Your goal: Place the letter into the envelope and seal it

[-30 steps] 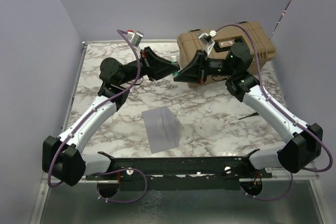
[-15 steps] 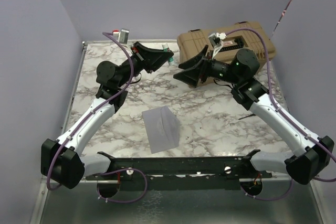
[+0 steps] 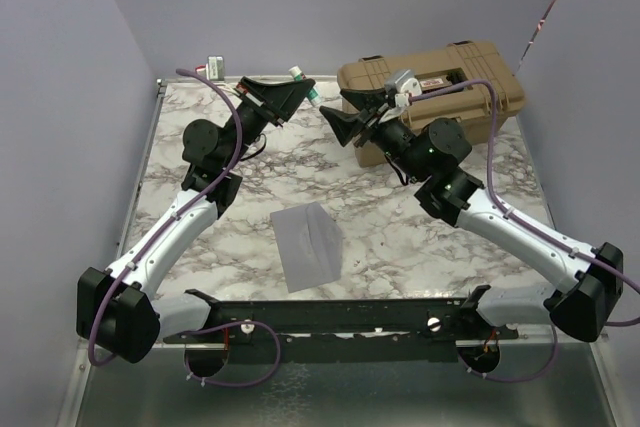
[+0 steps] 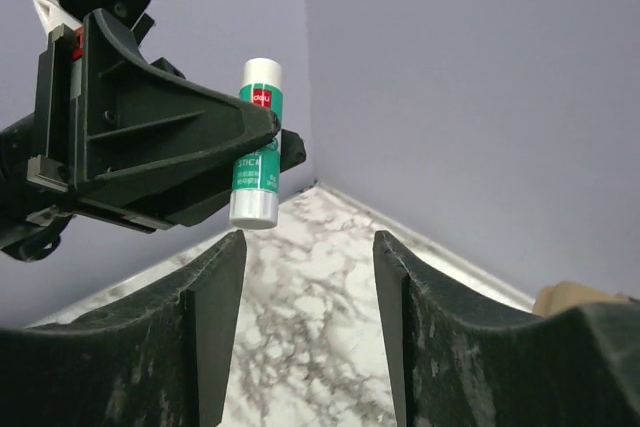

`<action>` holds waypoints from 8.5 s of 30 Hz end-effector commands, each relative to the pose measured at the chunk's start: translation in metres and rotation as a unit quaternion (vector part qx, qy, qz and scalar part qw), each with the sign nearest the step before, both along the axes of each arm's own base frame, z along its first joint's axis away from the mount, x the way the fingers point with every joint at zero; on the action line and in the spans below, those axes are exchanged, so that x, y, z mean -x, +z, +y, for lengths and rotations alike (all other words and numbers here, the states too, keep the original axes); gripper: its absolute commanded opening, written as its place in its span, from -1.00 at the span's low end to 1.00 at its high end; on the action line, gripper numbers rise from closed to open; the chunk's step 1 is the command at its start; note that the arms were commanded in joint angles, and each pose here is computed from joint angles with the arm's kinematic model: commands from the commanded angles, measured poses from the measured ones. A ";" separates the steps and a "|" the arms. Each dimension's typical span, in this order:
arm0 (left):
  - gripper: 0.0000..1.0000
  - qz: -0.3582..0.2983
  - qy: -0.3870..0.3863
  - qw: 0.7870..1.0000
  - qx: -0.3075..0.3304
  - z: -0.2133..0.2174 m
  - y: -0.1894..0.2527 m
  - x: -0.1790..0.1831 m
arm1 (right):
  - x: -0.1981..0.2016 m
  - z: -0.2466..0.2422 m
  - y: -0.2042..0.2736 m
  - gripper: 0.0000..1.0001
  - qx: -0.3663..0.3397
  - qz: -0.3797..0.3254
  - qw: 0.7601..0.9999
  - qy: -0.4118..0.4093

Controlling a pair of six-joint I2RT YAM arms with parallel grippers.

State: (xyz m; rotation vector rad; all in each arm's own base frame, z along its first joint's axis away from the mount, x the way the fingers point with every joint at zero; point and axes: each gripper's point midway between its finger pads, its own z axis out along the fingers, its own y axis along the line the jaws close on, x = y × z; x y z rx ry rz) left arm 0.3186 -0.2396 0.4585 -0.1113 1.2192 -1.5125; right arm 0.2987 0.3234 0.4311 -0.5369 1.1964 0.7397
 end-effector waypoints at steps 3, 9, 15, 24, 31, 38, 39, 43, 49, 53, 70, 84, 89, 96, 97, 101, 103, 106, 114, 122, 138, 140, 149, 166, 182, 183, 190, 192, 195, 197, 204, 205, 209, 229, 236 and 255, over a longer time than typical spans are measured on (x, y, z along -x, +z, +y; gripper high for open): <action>-1.00 -0.007 0.010 1.000 0.026 0.006 0.017 0.000 | -0.001 0.001 0.027 0.13 0.004 -0.147 0.988 -0.034; -1.00 -0.004 0.007 1.000 0.022 0.004 0.014 -0.002 | 0.010 0.016 0.023 0.19 0.020 -0.195 0.981 -0.002; -1.00 -0.006 0.005 1.000 0.019 0.003 0.013 -0.002 | 0.005 0.020 0.021 -0.11 0.021 -0.196 0.980 -0.006; -1.00 -0.001 -0.005 1.000 0.023 0.001 0.014 0.000 | 0.002 0.028 0.013 -0.10 0.015 -0.175 0.984 0.009; -1.00 -0.005 -0.005 1.000 0.024 0.001 0.017 0.001 | 0.001 0.025 0.020 -0.21 -0.016 -0.161 0.987 0.004; -1.00 -0.007 -0.010 1.000 0.022 -0.001 0.017 0.003 | 0.002 0.024 0.027 -0.19 -0.035 -0.149 0.988 0.007; -1.00 -0.008 -0.009 1.000 0.022 -0.001 0.018 0.003 | 0.001 0.025 0.027 -0.18 -0.035 -0.145 0.989 0.007; -1.00 -0.015 -0.008 1.000 0.023 0.000 0.024 0.005 | -0.004 0.026 0.028 -0.36 -0.046 -0.126 0.991 0.003; -1.00 -0.026 -0.005 0.999 0.022 0.001 0.029 0.007 | -0.003 0.026 0.038 -0.98 -0.111 -0.044 0.993 0.024; -1.00 -0.070 -0.007 0.997 0.014 0.001 0.047 0.017 | 0.011 0.022 0.050 -0.99 -0.175 0.029 0.982 0.065; -1.00 -0.313 -0.022 0.949 -0.031 0.008 0.125 0.097 | 0.014 -0.032 0.085 -0.99 -0.418 0.298 0.836 0.195; -1.00 -0.290 -0.006 0.956 0.039 0.023 0.145 0.095 | 0.010 -0.050 0.088 -0.10 -0.447 0.300 0.829 0.152; -1.00 -0.247 0.000 0.967 0.060 0.028 0.134 0.084 | 0.028 -0.045 0.090 0.46 -0.307 0.120 0.933 0.143; -1.00 -0.207 -0.017 0.976 0.068 0.025 0.125 0.078 | 0.045 -0.025 0.081 0.47 -0.070 -0.111 0.982 0.137; -1.00 -0.201 -0.020 0.977 0.069 0.024 0.123 0.077 | 0.043 -0.027 0.085 0.47 -0.057 -0.139 0.981 0.125; -1.00 -0.168 -0.037 0.983 0.069 0.019 0.113 0.071 | 0.045 -0.025 0.100 0.47 0.003 -0.248 0.963 0.106; -1.00 -0.153 -0.051 0.985 0.068 0.015 0.106 0.069 | 0.044 -0.022 0.103 0.47 0.026 -0.286 0.953 0.098; -1.00 -0.138 -0.064 0.986 0.069 0.012 0.099 0.068 | 0.039 -0.012 0.102 0.40 0.063 -0.321 0.940 0.097; -1.00 -0.132 -0.077 0.987 0.059 0.007 0.088 0.070 | 0.047 0.019 0.101 -0.04 0.108 -0.382 0.912 0.104; -1.00 -0.154 -0.075 0.984 0.047 0.008 0.091 0.078 | 0.054 0.029 0.108 -0.38 0.081 -0.381 0.915 0.106; -1.00 -0.170 -0.073 0.982 0.038 0.007 0.092 0.083 | 0.061 0.026 0.103 -0.51 0.019 -0.310 0.941 0.137; -1.00 -0.170 -0.073 0.982 0.037 0.007 0.092 0.083 | 0.063 0.026 0.103 -0.69 0.014 -0.298 0.944 0.144; -1.00 -0.292 -0.036 0.955 -0.025 0.008 0.097 0.104 | 0.091 0.020 0.133 -0.99 -0.145 -0.069 0.951 0.262; -1.00 -0.334 -0.052 0.941 -0.019 0.006 0.102 0.115 | 0.090 0.003 0.142 -0.99 -0.391 0.245 0.809 0.365; -1.00 -0.245 -0.101 0.964 0.017 0.000 0.088 0.102 | 0.072 -0.021 0.111 0.53 -0.217 -0.028 0.963 0.158; -1.00 -0.239 -0.108 0.965 0.020 -0.002 0.087 0.102 | 0.067 -0.022 0.108 0.54 -0.185 -0.058 0.972 0.133; -1.00 -0.191 -0.113 0.973 0.062 0.006 0.089 0.099 | 0.076 -0.007 0.090 0.54 -0.010 -0.252 0.960 0.118; -1.00 -0.173 -0.122 0.975 0.073 0.006 0.086 0.097 | 0.078 -0.005 0.089 0.52 0.011 -0.287 0.950 0.119; -1.00 -0.172 -0.136 0.973 0.071 0.003 0.086 0.101 | 0.075 -0.003 0.097 0.46 0.027 -0.324 0.940 0.104; -1.00 -0.169 -0.140 0.973 0.073 0.003 0.085 0.102 | 0.072 0.000 0.102 0.39 0.033 -0.346 0.933 0.098; -1.00 -0.163 -0.146 0.973 0.075 0.001 0.084 0.103 | 0.071 0.014 0.103 0.28 0.055 -0.366 0.921 0.120; -1.00 -0.162 -0.145 0.973 0.076 0.001 0.084 0.102 | 0.071 0.014 0.104 0.27 0.053 -0.368 0.921 0.120; -1.00 -0.159 -0.144 0.974 0.076 0.000 0.082 0.101 | 0.067 0.016 0.114 0.26 0.041 -0.373 0.920 0.113; -0.99 -0.163 -0.155 0.971 0.075 -0.002 0.086 0.108 | 0.063 0.024 0.118 -0.99 0.052 -0.371 0.919 0.124; -0.49 -0.141 -0.146 0.976 0.077 -0.003 0.084 0.096 | 0.061 0.021 0.107 -0.99 0.064 -0.359 0.924 0.117; 0.98 -0.051 -0.140 0.989 -0.014 -0.008 0.068 0.068 | 0.047 -0.006 0.084 -0.99 0.050 -0.251 0.952 0.167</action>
